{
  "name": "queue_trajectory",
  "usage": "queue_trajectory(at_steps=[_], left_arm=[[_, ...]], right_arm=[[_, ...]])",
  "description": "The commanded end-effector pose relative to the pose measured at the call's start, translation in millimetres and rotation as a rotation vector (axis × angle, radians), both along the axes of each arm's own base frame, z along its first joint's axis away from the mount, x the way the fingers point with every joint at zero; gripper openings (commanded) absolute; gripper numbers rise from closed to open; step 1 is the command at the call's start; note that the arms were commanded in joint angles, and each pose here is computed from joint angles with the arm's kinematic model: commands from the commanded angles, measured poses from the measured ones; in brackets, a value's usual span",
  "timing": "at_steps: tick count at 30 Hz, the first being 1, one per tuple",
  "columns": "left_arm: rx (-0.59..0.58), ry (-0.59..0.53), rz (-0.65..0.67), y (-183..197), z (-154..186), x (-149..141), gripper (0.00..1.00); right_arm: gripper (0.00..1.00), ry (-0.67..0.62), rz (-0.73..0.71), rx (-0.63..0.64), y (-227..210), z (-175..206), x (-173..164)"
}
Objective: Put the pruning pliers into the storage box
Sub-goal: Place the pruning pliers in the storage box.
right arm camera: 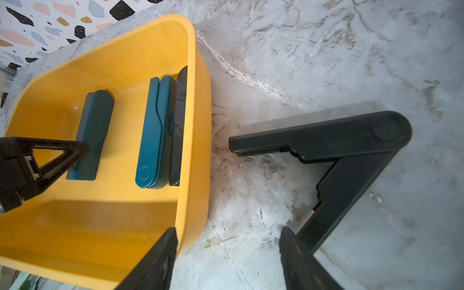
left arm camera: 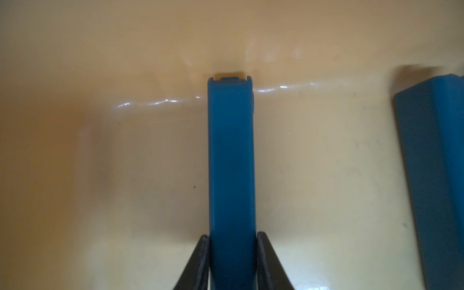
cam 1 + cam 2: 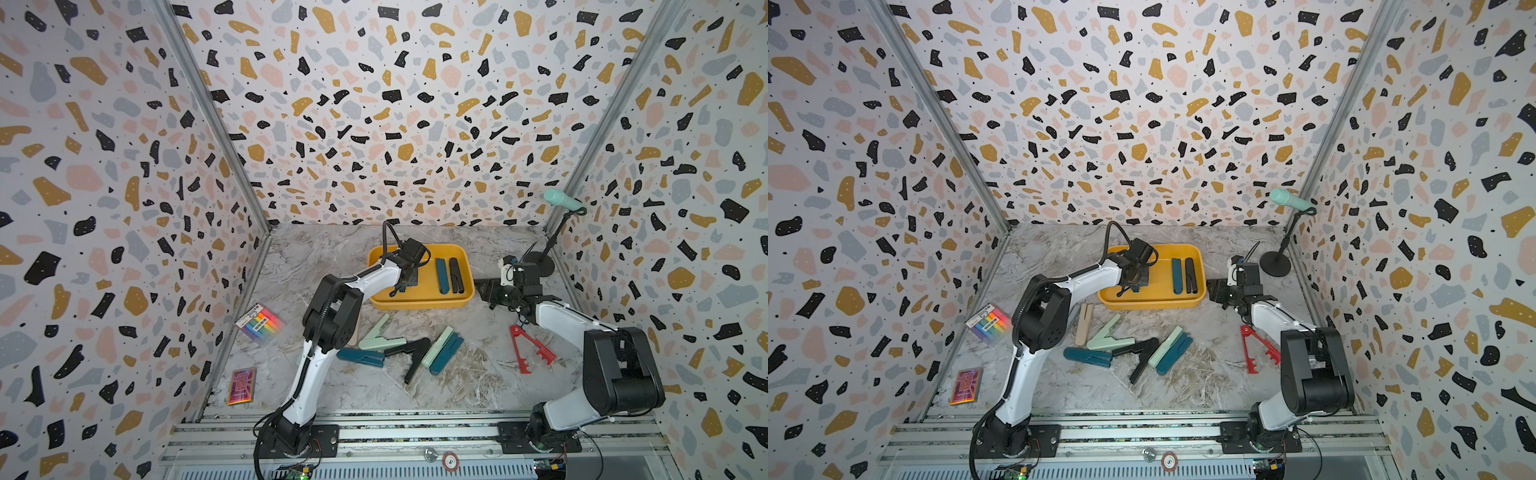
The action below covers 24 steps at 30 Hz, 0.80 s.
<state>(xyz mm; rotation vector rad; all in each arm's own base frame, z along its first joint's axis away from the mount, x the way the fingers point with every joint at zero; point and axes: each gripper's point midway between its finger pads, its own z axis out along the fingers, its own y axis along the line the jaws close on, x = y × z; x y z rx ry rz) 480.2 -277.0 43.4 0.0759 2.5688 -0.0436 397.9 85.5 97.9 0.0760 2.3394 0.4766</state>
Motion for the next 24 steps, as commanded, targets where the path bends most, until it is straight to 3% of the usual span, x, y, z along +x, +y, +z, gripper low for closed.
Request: queue_trajectory(at_steps=[1,6,12,17,24], left_arm=[[0.051,0.116,-0.014,15.9,-38.9,-21.7,0.26],[0.050,0.108,-0.012,16.1,-34.7,-20.8,0.26],[-0.016,0.036,-0.021,1.7,3.0,-4.4,0.32],[-0.079,0.084,-0.051,-14.6,-11.5,-8.0,0.34],[-0.132,0.070,-0.073,-41.7,-12.0,-7.1,0.33]], right_arm=[[0.66,-0.017,-0.006,-0.015,-4.4,8.1,-3.7],[0.66,-0.018,-0.008,-0.016,-4.7,8.8,-3.2],[0.66,-0.015,-0.007,-0.016,-4.5,7.0,-2.8],[0.66,-0.011,-0.004,-0.019,-4.8,4.6,-3.3],[0.67,-0.017,-0.008,-0.018,-7.5,7.3,-3.3]])
